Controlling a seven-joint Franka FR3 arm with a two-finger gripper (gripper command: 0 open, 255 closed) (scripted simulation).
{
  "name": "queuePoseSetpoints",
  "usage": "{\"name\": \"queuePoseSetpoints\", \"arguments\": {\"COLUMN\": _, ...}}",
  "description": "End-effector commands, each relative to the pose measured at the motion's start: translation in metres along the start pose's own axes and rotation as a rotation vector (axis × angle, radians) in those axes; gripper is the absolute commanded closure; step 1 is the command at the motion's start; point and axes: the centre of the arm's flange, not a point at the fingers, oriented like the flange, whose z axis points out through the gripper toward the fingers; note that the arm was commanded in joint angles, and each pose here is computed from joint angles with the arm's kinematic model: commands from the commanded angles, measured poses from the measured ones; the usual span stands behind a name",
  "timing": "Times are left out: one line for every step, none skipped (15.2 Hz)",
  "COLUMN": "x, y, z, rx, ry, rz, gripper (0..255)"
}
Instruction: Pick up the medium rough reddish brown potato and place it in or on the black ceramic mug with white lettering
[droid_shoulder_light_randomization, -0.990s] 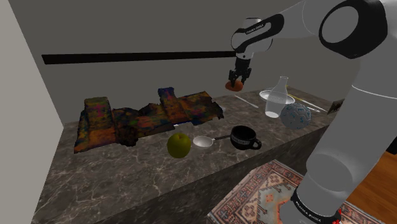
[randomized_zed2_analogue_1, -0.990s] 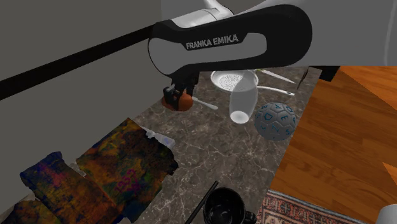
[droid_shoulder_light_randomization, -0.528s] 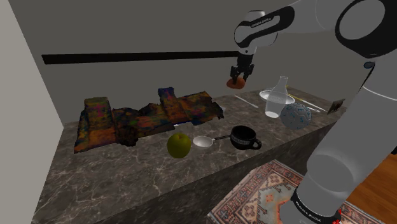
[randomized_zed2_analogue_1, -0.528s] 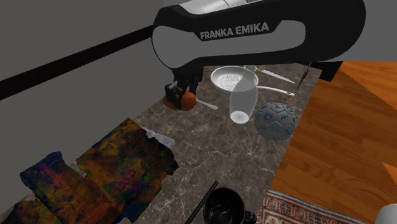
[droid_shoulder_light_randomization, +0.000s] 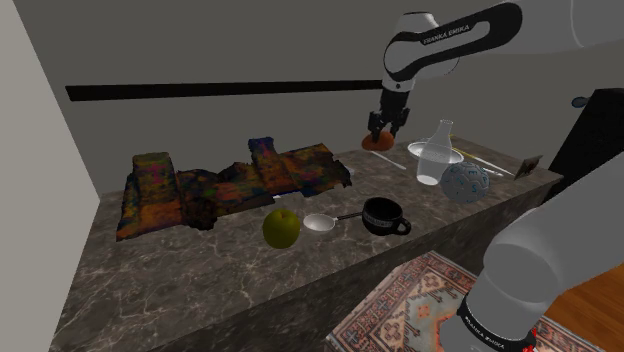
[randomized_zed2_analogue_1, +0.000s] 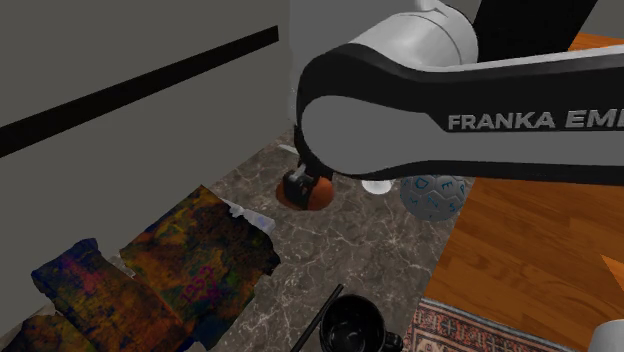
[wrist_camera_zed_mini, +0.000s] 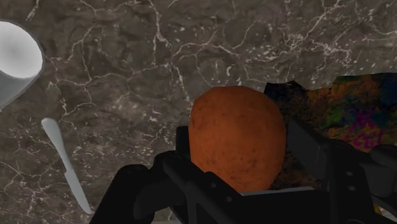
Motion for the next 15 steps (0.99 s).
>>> {"name": "queuePoseSetpoints", "arguments": {"x": -0.021, "y": -0.012, "z": -0.006, "rx": -0.001, "ry": 0.0, "rz": 0.001, "gripper": 255}}
{"name": "queuePoseSetpoints", "arguments": {"x": -0.032, "y": -0.019, "z": -0.009, "rx": -0.001, "ry": 0.0, "rz": 0.001, "gripper": 255}}
{"name": "queuePoseSetpoints", "arguments": {"x": -0.043, "y": -0.025, "z": -0.011, "rx": -0.001, "ry": 0.0, "rz": 0.001, "gripper": 255}}
{"name": "queuePoseSetpoints", "arguments": {"x": -0.054, "y": -0.032, "z": -0.014, "rx": -0.001, "ry": 0.0, "rz": 0.001, "gripper": 255}}
{"name": "queuePoseSetpoints", "arguments": {"x": -0.066, "y": -0.038, "z": -0.016, "rx": -0.001, "ry": 0.0, "rz": 0.001, "gripper": 255}}
{"name": "queuePoseSetpoints", "arguments": {"x": -0.077, "y": -0.044, "z": -0.019, "rx": -0.001, "ry": 0.0, "rz": 0.001, "gripper": 255}}
{"name": "queuePoseSetpoints", "arguments": {"x": -0.088, "y": -0.051, "z": -0.021, "rx": -0.001, "ry": 0.0, "rz": 0.001, "gripper": 255}}
{"name": "queuePoseSetpoints", "arguments": {"x": -0.1, "y": -0.057, "z": -0.023, "rx": -0.001, "ry": 0.0, "rz": 0.001, "gripper": 255}}
{"name": "queuePoseSetpoints", "arguments": {"x": -0.111, "y": -0.064, "z": -0.026, "rx": -0.001, "ry": 0.0, "rz": 0.001, "gripper": 255}}
{"name": "queuePoseSetpoints", "arguments": {"x": -0.122, "y": -0.07, "z": -0.028, "rx": -0.001, "ry": 0.0, "rz": 0.001, "gripper": 255}}
{"name": "queuePoseSetpoints", "arguments": {"x": -0.133, "y": -0.077, "z": -0.031, "rx": -0.001, "ry": 0.0, "rz": 0.001, "gripper": 255}}
{"name": "queuePoseSetpoints", "arguments": {"x": -0.145, "y": -0.083, "z": -0.033, "rx": -0.001, "ry": 0.0, "rz": 0.001, "gripper": 255}}
{"name": "queuePoseSetpoints", "arguments": {"x": -0.156, "y": -0.09, "z": -0.036, "rx": -0.001, "ry": 0.0, "rz": 0.001, "gripper": 255}}
{"name": "queuePoseSetpoints", "arguments": {"x": -0.167, "y": -0.096, "z": -0.038, "rx": -0.001, "ry": 0.0, "rz": 0.001, "gripper": 255}}
{"name": "queuePoseSetpoints", "arguments": {"x": -0.178, "y": -0.102, "z": -0.041, "rx": -0.001, "ry": 0.0, "rz": 0.001, "gripper": 255}}
